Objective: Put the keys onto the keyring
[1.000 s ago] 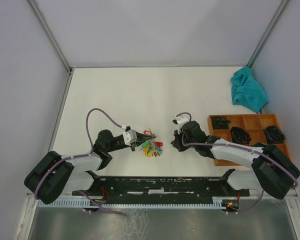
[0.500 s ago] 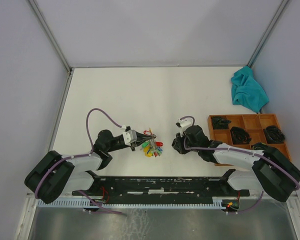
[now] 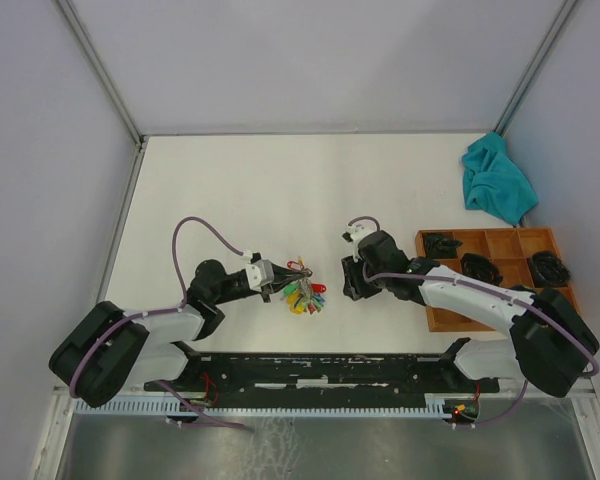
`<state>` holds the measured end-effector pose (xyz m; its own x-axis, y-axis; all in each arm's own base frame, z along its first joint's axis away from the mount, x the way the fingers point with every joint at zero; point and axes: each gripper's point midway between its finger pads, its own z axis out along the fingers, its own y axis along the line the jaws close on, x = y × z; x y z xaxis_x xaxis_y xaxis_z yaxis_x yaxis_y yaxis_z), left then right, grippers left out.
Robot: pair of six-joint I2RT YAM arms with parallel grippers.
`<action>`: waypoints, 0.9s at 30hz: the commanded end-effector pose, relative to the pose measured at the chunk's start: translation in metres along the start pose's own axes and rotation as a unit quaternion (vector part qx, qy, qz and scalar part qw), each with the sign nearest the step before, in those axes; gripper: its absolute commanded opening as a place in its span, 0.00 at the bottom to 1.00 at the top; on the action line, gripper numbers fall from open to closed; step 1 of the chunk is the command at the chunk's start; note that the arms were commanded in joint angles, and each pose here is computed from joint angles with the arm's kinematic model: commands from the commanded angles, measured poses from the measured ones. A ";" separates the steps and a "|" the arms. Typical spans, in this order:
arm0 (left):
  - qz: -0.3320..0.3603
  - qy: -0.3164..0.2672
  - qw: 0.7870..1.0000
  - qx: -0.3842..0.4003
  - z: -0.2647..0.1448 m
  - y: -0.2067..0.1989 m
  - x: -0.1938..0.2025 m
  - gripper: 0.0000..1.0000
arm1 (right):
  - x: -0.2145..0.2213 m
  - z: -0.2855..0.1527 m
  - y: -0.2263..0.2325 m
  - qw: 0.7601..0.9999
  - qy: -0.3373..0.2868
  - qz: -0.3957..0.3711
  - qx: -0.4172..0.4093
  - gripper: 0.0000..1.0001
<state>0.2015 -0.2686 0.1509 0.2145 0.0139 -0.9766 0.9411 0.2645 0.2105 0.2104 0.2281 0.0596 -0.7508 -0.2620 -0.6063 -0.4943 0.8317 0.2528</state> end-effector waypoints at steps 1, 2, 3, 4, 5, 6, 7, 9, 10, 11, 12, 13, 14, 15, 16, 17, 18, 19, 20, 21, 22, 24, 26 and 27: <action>0.017 -0.030 0.999 -0.004 0.003 0.004 -0.018 0.03 | 0.011 0.004 -0.006 0.999 0.042 0.022 0.019 0.45; 0.017 -0.029 0.999 -0.004 0.003 0.004 -0.017 0.03 | 0.013 0.007 -0.005 0.998 0.047 0.025 0.017 0.45; 0.017 -0.029 0.999 -0.003 0.003 0.004 -0.017 0.03 | 0.014 0.010 -0.005 0.998 0.052 0.029 0.014 0.44; 0.018 -0.030 0.999 -0.003 0.003 0.004 -0.018 0.03 | 0.014 0.012 -0.004 0.998 0.054 0.031 0.012 0.44; 0.018 -0.030 0.999 -0.003 0.003 0.004 -0.018 0.03 | 0.015 0.015 -0.005 0.998 0.055 0.034 0.012 0.44; 0.018 -0.030 0.999 -0.003 0.003 0.004 -0.018 0.03 | 0.014 0.017 -0.006 0.998 0.054 0.036 0.012 0.44; 0.019 -0.030 0.999 -0.004 0.003 0.004 -0.018 0.03 | 0.014 0.019 -0.008 0.998 0.054 0.038 0.014 0.43; 0.018 -0.030 0.999 -0.004 0.003 0.004 -0.018 0.03 | 0.012 0.022 -0.009 0.998 0.051 0.043 0.014 0.42; 0.018 -0.030 0.999 -0.003 0.003 0.004 -0.018 0.03 | 0.012 0.023 -0.011 0.998 0.050 0.044 0.015 0.41; 0.018 -0.030 0.999 -0.003 0.003 0.004 -0.018 0.03 | 0.011 0.025 -0.011 0.998 0.047 0.046 0.014 0.41; 0.018 -0.030 0.999 -0.003 0.003 0.004 -0.018 0.03 | 0.011 0.026 -0.011 0.998 0.045 0.048 0.012 0.41; 0.018 -0.030 0.999 -0.003 0.003 0.004 -0.018 0.03 | 0.011 0.027 -0.012 0.998 0.044 0.050 0.011 0.41; 0.017 -0.029 0.999 -0.002 0.003 0.004 -0.018 0.03 | 0.009 0.028 -0.013 0.998 0.040 0.051 0.011 0.40; 0.018 -0.029 0.999 -0.002 0.003 0.004 -0.018 0.03 | 0.009 0.030 -0.013 0.998 0.040 0.052 0.011 0.39; 0.018 -0.030 0.999 -0.002 0.004 0.004 -0.018 0.03 | 0.009 0.031 -0.014 0.998 0.038 0.054 0.011 0.39; 0.018 -0.030 0.999 -0.002 0.004 0.004 -0.019 0.03 | 0.009 0.032 -0.014 0.998 0.038 0.055 0.008 0.39; 0.018 -0.030 0.999 -0.002 0.003 0.004 -0.018 0.03 | 0.008 0.033 -0.014 0.998 0.037 0.057 0.006 0.38; 0.016 -0.029 0.999 -0.001 0.004 0.004 -0.018 0.03 | 0.008 0.033 -0.013 0.998 0.037 0.057 0.005 0.38; 0.016 -0.029 0.999 -0.001 0.004 0.004 -0.017 0.03 | 0.009 0.034 -0.014 0.998 0.038 0.058 0.005 0.38; 0.016 -0.029 0.999 -0.001 0.004 0.003 -0.018 0.03 | 0.008 0.034 -0.014 0.998 0.037 0.058 0.005 0.37; 0.016 -0.028 0.999 -0.001 0.004 0.003 -0.017 0.03 | 0.008 0.034 -0.014 0.998 0.036 0.060 0.005 0.37; 0.016 -0.029 0.999 0.000 0.004 0.003 -0.017 0.03 | 0.008 0.034 -0.015 0.997 0.037 0.061 0.006 0.36; 0.016 -0.029 0.999 0.000 0.004 0.003 -0.017 0.03 | 0.009 0.034 -0.016 0.997 0.040 0.063 0.009 0.35; 0.016 -0.028 0.999 0.000 0.004 0.003 -0.017 0.03 | 0.009 0.034 -0.017 0.997 0.039 0.062 0.009 0.34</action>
<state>0.2014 -0.2687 0.1508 0.2142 0.0140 -0.9767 0.9414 0.2637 0.2102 0.2163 0.2218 0.0166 -0.8482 -0.2211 -0.4814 -0.3925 0.8725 0.2910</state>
